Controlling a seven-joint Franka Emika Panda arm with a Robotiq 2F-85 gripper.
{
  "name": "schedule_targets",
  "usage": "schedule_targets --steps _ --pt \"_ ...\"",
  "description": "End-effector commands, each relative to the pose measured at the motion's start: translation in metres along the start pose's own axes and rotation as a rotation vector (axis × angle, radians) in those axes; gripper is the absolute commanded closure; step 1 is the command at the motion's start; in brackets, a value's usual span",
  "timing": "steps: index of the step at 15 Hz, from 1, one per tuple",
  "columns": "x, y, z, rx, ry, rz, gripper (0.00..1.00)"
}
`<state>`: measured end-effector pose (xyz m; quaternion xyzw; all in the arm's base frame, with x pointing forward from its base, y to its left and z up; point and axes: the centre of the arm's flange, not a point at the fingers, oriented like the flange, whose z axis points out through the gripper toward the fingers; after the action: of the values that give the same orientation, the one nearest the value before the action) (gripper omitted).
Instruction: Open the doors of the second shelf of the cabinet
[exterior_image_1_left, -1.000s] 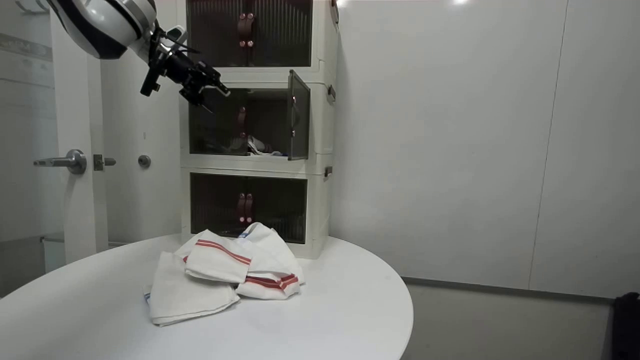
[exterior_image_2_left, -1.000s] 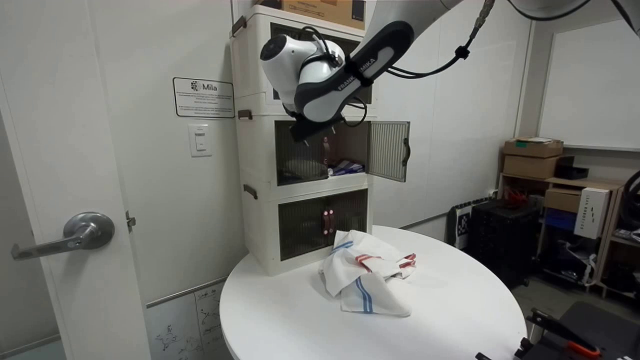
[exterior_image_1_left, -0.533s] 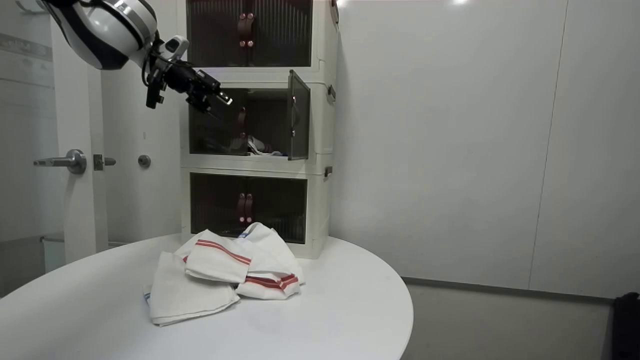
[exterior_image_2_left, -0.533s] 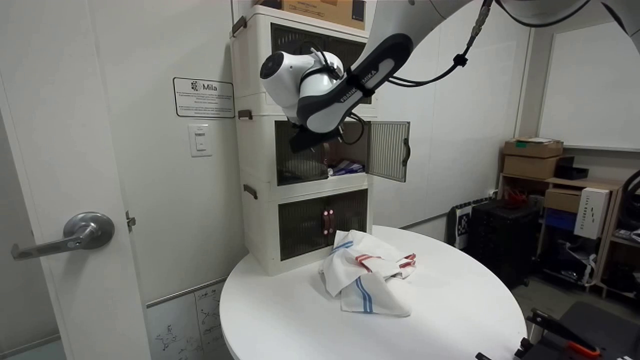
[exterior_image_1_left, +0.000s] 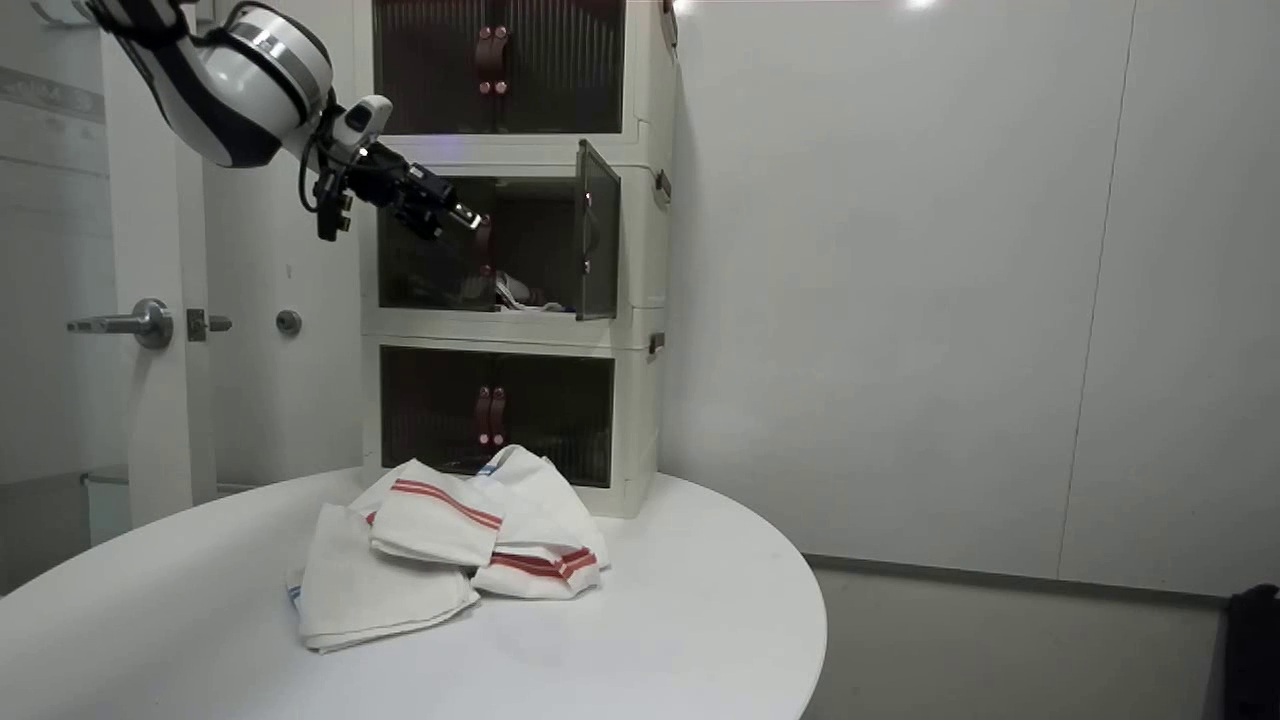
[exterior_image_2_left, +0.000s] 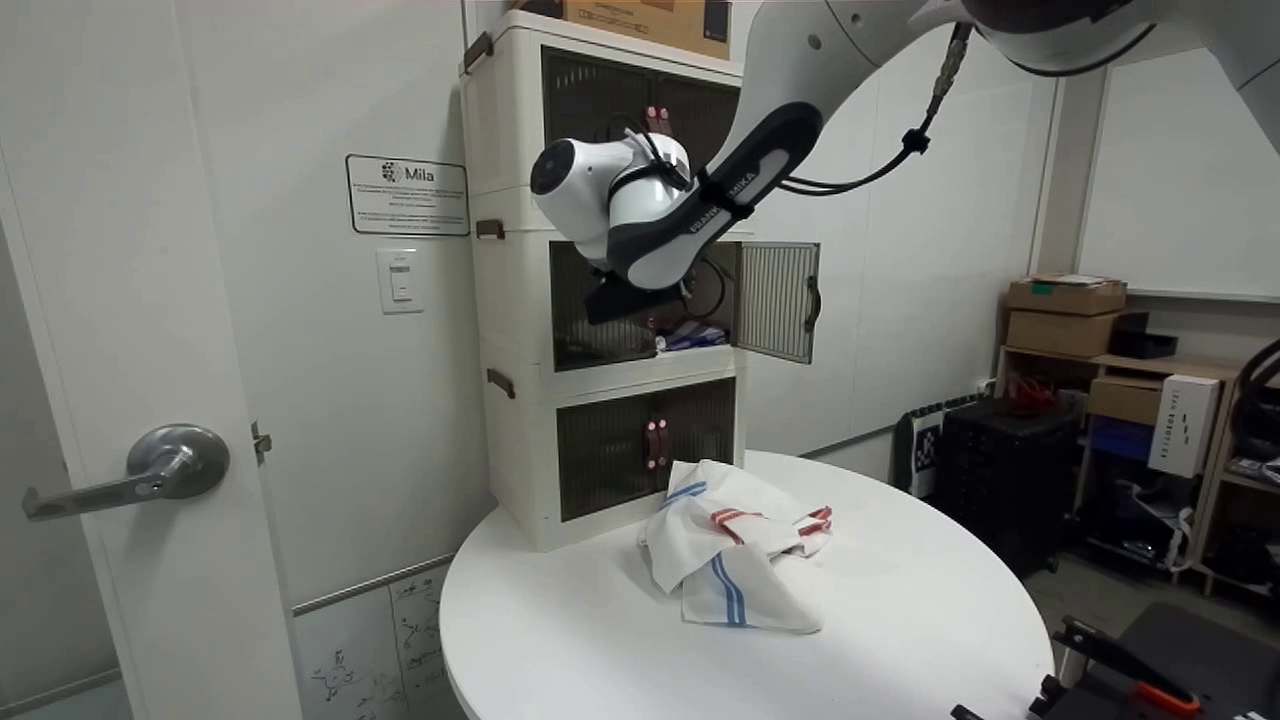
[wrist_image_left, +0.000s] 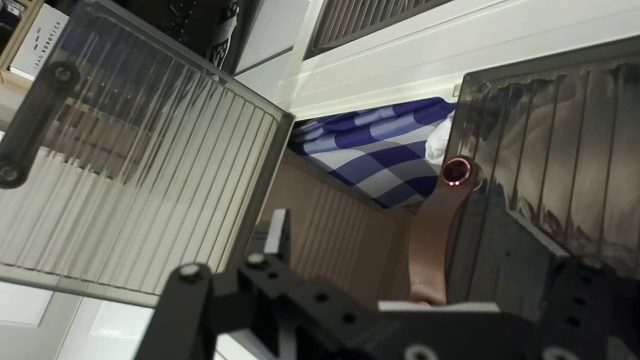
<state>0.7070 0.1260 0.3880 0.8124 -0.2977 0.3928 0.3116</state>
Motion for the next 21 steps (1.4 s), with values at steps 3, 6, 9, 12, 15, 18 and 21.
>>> schedule_targets --steps 3,6,9,12,15,18,21 --pt "0.004 -0.005 0.023 0.012 0.045 0.055 0.00" --pt "0.007 -0.005 0.027 0.020 0.060 0.064 0.00" --pt "0.007 -0.003 0.027 0.022 0.066 0.064 0.00" --pt "0.006 0.005 0.031 0.008 0.064 0.067 0.00" --pt "0.006 0.015 0.037 -0.009 0.056 0.085 0.00" --pt "0.006 0.025 0.045 -0.027 0.056 0.112 0.00" --pt "0.005 0.029 0.050 -0.048 0.033 0.162 0.18"
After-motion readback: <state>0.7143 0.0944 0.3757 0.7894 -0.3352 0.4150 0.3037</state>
